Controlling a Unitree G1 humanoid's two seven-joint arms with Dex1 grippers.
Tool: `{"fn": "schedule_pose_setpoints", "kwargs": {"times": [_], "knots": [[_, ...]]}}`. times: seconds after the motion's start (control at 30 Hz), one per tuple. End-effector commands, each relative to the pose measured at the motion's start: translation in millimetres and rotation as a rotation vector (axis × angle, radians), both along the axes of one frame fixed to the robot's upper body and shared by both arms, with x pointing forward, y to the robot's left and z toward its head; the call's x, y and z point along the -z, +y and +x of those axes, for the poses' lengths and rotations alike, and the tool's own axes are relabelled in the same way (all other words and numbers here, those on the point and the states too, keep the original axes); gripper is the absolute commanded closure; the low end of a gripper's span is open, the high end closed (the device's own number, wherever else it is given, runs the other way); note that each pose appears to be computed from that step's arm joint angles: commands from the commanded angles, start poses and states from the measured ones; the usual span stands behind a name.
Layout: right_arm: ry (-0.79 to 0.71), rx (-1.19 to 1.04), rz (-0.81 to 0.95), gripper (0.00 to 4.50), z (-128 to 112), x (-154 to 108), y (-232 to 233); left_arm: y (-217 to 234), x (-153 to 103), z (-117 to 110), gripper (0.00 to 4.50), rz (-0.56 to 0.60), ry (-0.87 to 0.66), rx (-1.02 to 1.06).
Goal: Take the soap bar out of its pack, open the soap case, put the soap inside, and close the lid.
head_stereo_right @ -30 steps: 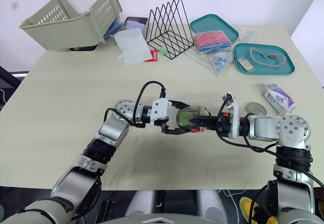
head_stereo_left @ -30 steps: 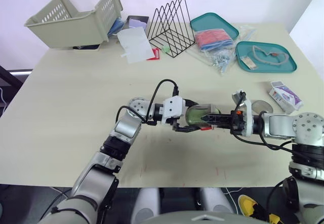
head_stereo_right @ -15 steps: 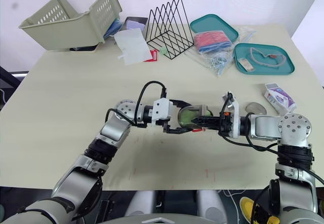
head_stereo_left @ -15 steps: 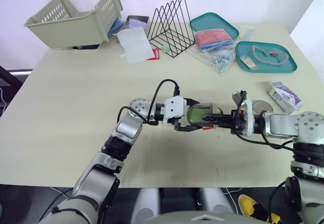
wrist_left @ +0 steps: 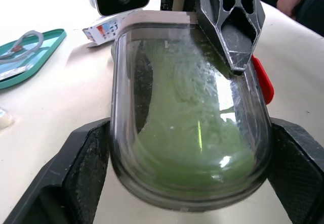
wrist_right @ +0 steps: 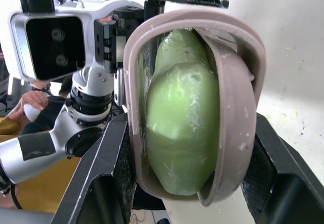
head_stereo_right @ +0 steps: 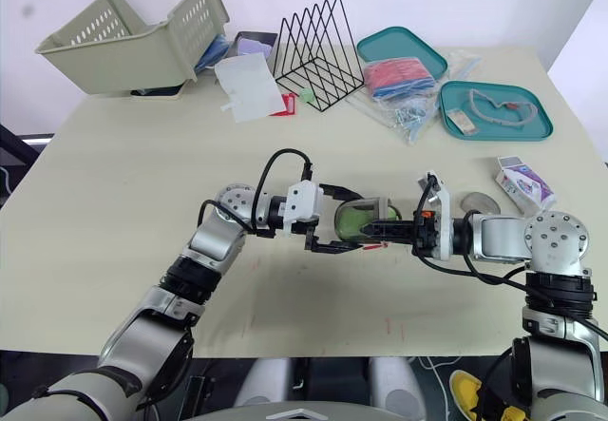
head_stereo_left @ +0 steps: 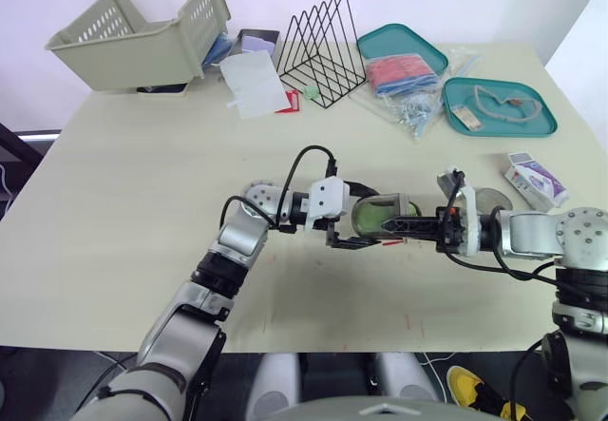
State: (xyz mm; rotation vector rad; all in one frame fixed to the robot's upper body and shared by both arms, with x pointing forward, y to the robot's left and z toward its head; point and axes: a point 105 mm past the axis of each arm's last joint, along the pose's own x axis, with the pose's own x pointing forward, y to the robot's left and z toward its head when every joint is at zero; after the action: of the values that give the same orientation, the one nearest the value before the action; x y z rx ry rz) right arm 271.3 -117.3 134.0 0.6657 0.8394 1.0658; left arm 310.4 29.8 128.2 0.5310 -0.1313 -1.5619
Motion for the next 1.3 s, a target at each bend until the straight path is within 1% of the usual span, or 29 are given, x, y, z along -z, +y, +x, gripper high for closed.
{"fn": "schedule_pose_setpoints", "kwargs": {"times": [0.03,0.2,0.3,0.4,0.47,0.53,0.63,0.73,0.83,0.97,1.1,1.3], "knots": [[-0.038,-0.021,-0.048,2.44,-4,-4,-5,17,-21,10,0.00,-0.024,0.005,-0.023],[-0.097,-0.015,-0.134,2.44,3,-8,-18,34,-23,16,0.00,0.020,0.098,-0.037],[-0.195,-0.069,-0.248,2.44,4,-20,-25,33,-29,20,0.00,0.005,0.116,-0.050],[-0.353,-0.149,-0.416,2.44,9,-38,-36,25,-32,17,0.00,-0.018,0.125,-0.036],[-0.470,-0.212,-0.604,2.44,15,-46,-48,18,-30,13,0.00,-0.018,0.127,-0.018],[-0.579,-0.332,-0.784,2.44,12,-55,-53,9,-28,8,0.00,-0.031,0.141,0.001],[-0.652,-0.455,-0.933,2.44,10,-58,-53,0,-28,6,0.00,-0.055,0.164,0.003],[-0.713,-0.539,-1.045,2.44,14,-57,-47,-10,-28,5,0.00,-0.073,0.173,-0.006],[-0.755,-0.614,-1.109,2.44,17,-53,-30,-25,-28,2,0.00,-0.081,0.171,-0.003],[-0.773,-0.676,-1.170,2.44,22,-39,-21,-42,-30,-6,0.00,-0.111,0.201,0.006],[-0.776,-0.723,-1.189,2.44,23,-31,-18,-50,-22,-12,0.00,-0.073,0.218,0.022],[-0.801,-0.761,-1.188,2.44,25,-29,-15,-54,-22,-8,0.00,-0.066,0.223,0.016]]}}
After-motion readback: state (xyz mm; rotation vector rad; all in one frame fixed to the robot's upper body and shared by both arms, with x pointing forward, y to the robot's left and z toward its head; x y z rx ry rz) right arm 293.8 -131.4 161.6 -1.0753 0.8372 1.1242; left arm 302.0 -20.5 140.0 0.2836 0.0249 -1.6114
